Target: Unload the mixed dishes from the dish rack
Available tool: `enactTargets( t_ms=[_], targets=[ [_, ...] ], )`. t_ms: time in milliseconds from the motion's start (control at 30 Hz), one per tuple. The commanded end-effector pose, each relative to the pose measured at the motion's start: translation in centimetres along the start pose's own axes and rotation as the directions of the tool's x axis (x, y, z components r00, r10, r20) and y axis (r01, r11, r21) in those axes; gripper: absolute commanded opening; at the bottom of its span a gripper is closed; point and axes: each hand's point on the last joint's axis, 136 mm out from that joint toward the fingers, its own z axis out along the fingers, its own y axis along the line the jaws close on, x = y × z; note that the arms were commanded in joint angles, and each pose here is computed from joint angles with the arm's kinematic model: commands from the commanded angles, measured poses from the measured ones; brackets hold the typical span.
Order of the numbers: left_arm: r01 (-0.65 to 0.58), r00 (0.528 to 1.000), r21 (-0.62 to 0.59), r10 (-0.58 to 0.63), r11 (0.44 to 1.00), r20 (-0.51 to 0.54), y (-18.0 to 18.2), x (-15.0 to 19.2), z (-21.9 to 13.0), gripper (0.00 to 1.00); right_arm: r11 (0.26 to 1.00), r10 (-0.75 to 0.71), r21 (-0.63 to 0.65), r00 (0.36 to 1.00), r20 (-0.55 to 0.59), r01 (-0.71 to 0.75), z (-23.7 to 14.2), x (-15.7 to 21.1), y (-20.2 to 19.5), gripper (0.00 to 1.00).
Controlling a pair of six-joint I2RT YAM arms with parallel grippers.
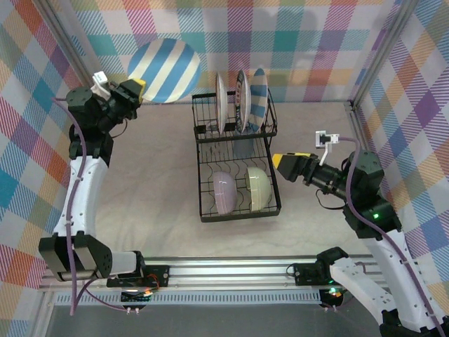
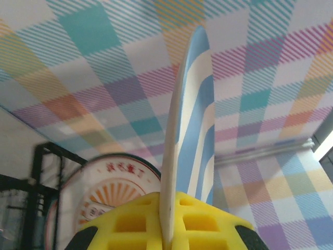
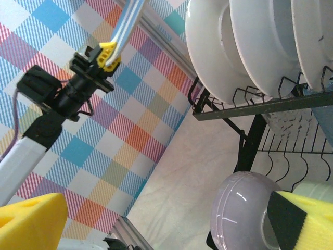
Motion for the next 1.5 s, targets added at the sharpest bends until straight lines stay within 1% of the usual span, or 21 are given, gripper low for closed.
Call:
enactTargets(
  t_ms=[0, 200, 300, 500, 700, 800, 867, 1033, 1267, 1467],
  targets=[
    [-0.017, 1.0, 0.057, 0.016, 0.998, 0.016, 1.2, -2.0, -0.2, 0.0, 0.998, -0.033, -0.061, 0.999, -0.015, 0.032, 0.1, 0.3, 0.9, 0.99],
    [-0.004, 0.999, -0.049, 0.006, 0.999, 0.051, 8.6, -3.9, -0.1, 0.0, 0.995, -0.012, -0.096, 0.999, -0.047, 0.008, 0.7, 1.0, 0.9, 0.99],
    [0.013, 0.999, -0.079, -0.009, 0.997, 0.054, 12.0, -3.9, 0.2, 0.0, 0.994, 0.006, -0.11, 0.998, -0.07, -0.013, 1.1, 1.5, 0.7, 0.99],
    [-0.001, 0.999, -0.116, 0.006, 0.993, 0.047, 17.0, -3.5, 1.2, 0.0, 0.993, 0.013, -0.115, 0.996, -0.092, -0.024, 1.5, 1.9, 0.4, 0.99],
    [0.024, 0.999, -0.185, -0.018, 0.983, 0.034, 22.8, -3.2, 2.2, 0.0, 0.993, 0.02, -0.113, 0.994, -0.106, -0.032, 1.6, 2.3, 0.1, 0.99],
    [0.037, 0.999, -0.199, -0.031, 0.979, 0.034, 24.8, -3.1, 2.6, 0.0, 0.994, 0.024, -0.106, 0.993, -0.113, -0.036, 1.6, 2.6, -0.1, 0.99],
    [0.036, 0.999, -0.192, -0.03, 0.981, 0.032, 25.4, -3.2, 2.9, 0.0, 0.994, 0.023, -0.104, 0.993, -0.114, -0.035, 1.4, 2.8, -0.1, 0.99],
    [0.054, 0.998, -0.262, -0.048, 0.964, 0.029, 28.7, -3.3, 3.5, 0.0, 0.994, 0.033, -0.097, 0.992, -0.122, -0.045, 1.4, 3.2, -0.4, 0.99],
    [0.074, 0.997, -0.313, -0.067, 0.947, 0.031, 32.3, -3.6, 4.2, 0.0, 0.994, 0.044, -0.089, 0.991, -0.126, -0.056, 1.3, 3.6, -0.7, 0.99],
    [0.074, 0.997, -0.354, -0.069, 0.932, 0.025, 34.7, -3.5, 4.3, 0.0, 0.995, 0.055, -0.077, 0.99, -0.127, -0.065, 1.2, 3.9, -1.0, 0.99]
  ],
)
